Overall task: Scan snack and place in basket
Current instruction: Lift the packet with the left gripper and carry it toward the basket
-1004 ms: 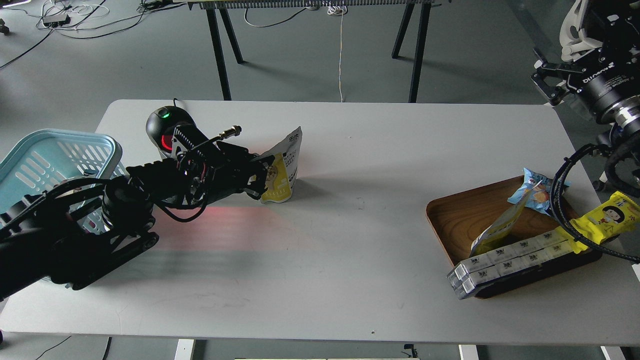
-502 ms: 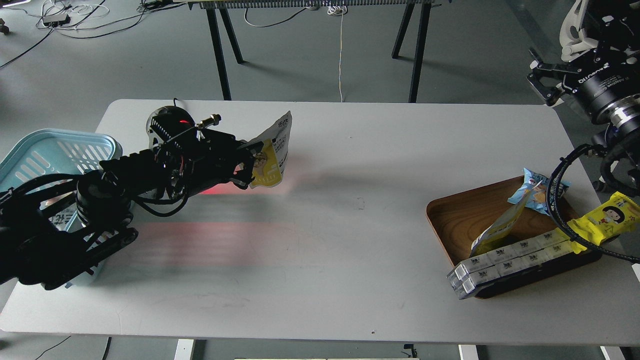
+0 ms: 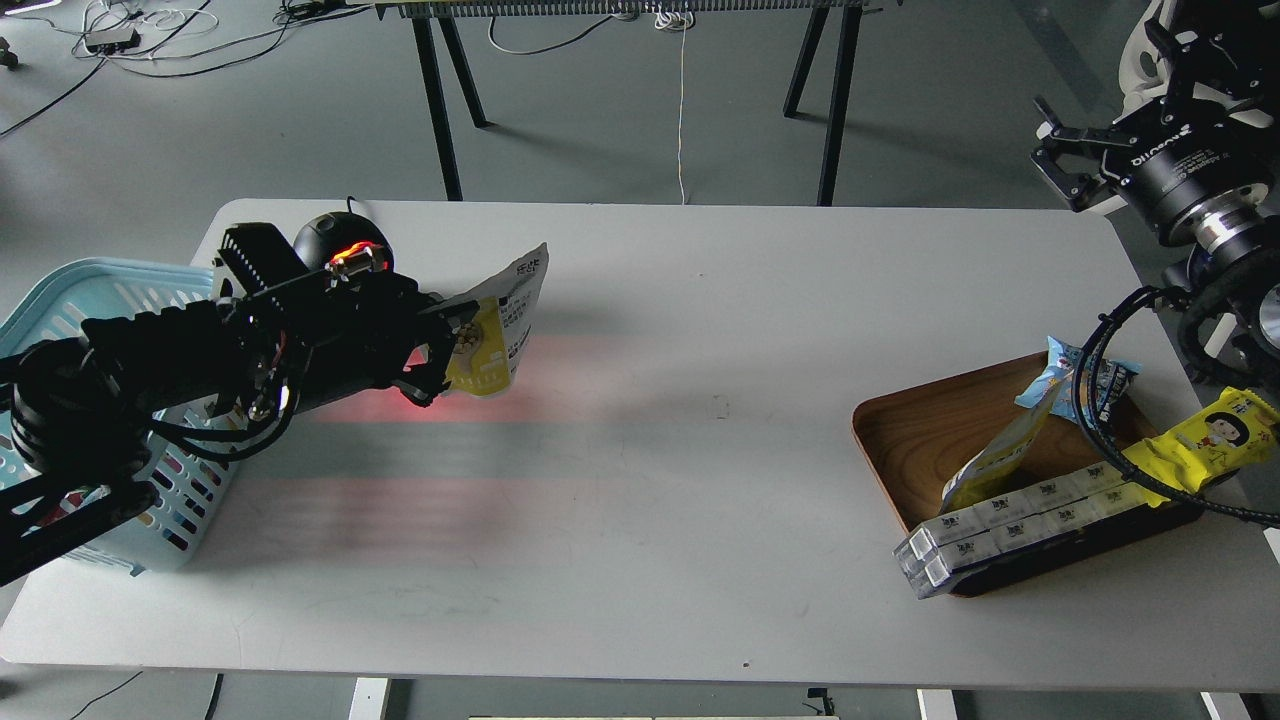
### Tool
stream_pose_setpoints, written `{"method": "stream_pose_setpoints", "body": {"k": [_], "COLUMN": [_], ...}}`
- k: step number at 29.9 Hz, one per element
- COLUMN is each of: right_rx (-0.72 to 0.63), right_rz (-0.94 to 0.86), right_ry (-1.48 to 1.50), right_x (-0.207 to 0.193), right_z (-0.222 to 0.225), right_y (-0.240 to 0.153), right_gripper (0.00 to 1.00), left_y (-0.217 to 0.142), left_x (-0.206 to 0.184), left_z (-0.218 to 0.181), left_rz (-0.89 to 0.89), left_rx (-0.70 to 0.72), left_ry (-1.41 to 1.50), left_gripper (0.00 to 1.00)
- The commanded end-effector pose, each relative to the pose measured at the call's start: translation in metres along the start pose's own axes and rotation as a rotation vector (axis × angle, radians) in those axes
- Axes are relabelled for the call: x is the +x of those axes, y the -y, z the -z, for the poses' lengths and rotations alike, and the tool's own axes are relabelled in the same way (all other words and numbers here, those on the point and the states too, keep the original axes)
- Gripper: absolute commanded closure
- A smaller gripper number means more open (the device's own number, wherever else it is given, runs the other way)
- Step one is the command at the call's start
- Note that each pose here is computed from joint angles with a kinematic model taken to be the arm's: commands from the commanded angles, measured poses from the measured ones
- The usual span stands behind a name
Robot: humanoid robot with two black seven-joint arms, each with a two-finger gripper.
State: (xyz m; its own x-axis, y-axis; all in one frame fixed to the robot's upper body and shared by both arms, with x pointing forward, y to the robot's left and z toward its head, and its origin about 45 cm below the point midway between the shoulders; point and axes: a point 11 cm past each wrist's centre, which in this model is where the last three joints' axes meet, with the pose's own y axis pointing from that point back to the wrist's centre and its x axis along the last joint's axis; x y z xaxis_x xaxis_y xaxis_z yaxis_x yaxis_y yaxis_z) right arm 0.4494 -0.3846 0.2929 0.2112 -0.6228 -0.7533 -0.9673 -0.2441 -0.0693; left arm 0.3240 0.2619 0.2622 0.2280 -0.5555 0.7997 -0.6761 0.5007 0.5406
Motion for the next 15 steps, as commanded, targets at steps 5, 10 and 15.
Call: {"method": "stream_pose_setpoints", "body": {"k": [5,10,15], "right_rx": [-0.001,-0.005,-0.005], "right_rz": [0.001,0.000,0.002], "right_ry": [-0.001,-0.014,-0.015], "right_x": [-0.0003,-0.0001,-0.0008], "right_z": [-0.0001,0.0000,-0.0003], "right_y": [0.0002,-0.0001,0.0005], "right_gripper": [0.04,0.04,0.04], "left_y": [-0.0041,-0.0043,-0.0056], "left_x": [-0.0019,-0.0001,0.0062], "left_z": [0.0016,0.0030,0.0095], "left_rz": [0.029,0.035,0.066], "left_rx": [0.011,0.013,0.030], "left_ry": [0.008,0.012,0.027], "left_gripper": [1.00,1.00,1.00]}}
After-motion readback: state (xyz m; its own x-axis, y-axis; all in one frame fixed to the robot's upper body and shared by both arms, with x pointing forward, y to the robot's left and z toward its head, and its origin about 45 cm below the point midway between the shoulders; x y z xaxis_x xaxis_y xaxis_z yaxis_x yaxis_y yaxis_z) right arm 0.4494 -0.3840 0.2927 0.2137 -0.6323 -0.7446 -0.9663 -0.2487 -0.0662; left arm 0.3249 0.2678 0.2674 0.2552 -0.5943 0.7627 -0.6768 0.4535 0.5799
